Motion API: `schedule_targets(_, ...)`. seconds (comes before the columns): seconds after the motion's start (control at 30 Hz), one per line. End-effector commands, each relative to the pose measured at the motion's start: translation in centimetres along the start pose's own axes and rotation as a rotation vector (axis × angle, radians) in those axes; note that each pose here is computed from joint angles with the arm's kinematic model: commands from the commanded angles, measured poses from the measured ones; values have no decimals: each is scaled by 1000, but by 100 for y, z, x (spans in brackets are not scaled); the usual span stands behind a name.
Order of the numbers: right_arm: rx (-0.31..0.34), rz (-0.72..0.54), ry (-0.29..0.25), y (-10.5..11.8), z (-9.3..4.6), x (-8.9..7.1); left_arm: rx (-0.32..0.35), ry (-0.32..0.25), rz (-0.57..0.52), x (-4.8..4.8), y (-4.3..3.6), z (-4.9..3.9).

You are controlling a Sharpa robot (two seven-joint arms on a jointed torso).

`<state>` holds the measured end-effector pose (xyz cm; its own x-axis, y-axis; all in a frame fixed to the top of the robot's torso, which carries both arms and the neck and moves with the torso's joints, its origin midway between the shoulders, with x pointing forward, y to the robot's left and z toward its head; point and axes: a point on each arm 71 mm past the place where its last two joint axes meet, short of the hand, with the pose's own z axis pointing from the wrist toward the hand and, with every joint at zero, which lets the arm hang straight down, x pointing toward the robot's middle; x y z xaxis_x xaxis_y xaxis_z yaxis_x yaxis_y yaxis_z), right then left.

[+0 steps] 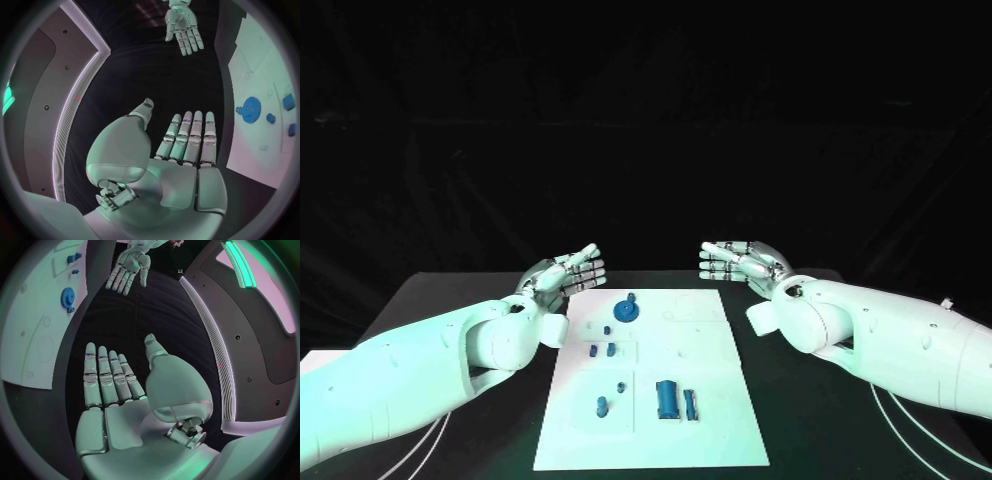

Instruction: Assemble the parts on the task board

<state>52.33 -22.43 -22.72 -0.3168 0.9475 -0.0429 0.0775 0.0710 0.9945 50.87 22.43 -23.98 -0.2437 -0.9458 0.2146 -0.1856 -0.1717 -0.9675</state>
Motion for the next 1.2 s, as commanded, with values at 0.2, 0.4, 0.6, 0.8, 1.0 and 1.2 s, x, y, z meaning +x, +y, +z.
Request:
schedule_targets(0.2, -56, 38, -127, -2, -156, 200, 64, -104, 73, 159, 0, -114)
schedule_targets(0.4, -81, 61, -233, -3, -345, 380, 119, -189, 140, 328, 2, -260)
schedule_targets(0.6, -89, 67, -291, 3, -461, 477, 154, -237, 179, 427, -6, -356)
schedule_targets(0.8, -90, 67, -303, 5, -485, 496, 162, -248, 189, 450, -9, -380)
schedule_targets(1.0, -90, 67, -303, 5, -485, 496, 162, -248, 189, 450, -9, -380)
schedule_targets(1.2, -90, 67, -303, 5, -485, 496, 162, -248, 189, 450, -9, -380)
